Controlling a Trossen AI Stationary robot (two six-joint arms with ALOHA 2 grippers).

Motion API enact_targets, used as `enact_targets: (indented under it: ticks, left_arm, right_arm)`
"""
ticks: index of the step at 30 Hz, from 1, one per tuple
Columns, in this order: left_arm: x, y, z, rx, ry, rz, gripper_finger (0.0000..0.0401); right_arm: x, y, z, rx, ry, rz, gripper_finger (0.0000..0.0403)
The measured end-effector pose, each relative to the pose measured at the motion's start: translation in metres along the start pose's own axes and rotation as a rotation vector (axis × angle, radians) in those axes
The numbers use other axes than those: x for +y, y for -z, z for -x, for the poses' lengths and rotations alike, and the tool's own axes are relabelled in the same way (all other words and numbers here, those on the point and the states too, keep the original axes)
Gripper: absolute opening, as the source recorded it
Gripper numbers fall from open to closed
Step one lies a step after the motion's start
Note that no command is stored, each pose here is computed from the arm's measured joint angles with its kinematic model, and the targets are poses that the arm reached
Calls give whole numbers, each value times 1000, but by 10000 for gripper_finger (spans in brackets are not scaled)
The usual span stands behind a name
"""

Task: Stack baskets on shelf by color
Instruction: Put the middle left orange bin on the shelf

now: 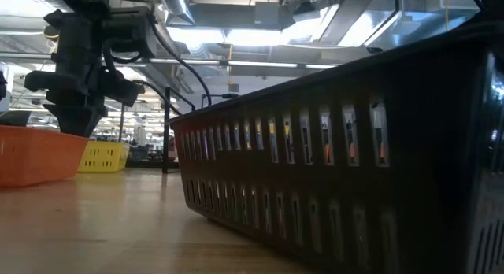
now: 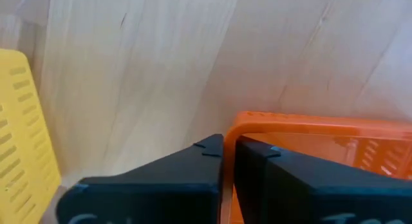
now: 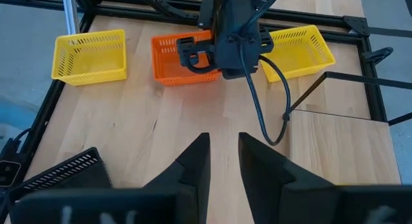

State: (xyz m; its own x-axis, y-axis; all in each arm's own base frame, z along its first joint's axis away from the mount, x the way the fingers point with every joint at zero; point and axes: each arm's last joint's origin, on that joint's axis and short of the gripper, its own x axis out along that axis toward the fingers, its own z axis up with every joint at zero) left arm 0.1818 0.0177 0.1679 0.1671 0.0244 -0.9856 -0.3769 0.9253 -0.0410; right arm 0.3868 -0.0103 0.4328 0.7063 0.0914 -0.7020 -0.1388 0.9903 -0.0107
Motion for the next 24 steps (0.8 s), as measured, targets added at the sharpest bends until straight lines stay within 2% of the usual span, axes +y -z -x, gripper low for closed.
enact_targets:
  ticks: [5,9,15,20,24]
  left_arm:
    - [-2,-5,6,-18,29,0,2]
    - [-6,-18,21,-71,59,0,0]
    - [-12,-39,65,-164,78,-57,1]
    - [-15,-54,110,-257,31,-129,1]
    - [-14,-64,136,-352,-31,-211,1]
  right_arm:
    - [0,-1,0,-6,1,3,78]
    - [0,-1,0,-9,2,5,78]
    - [0,-1,0,-8,2,22,78]
    - [1,-1,13,-26,6,35,78]
    - [2,-1,29,-47,55,43,78]
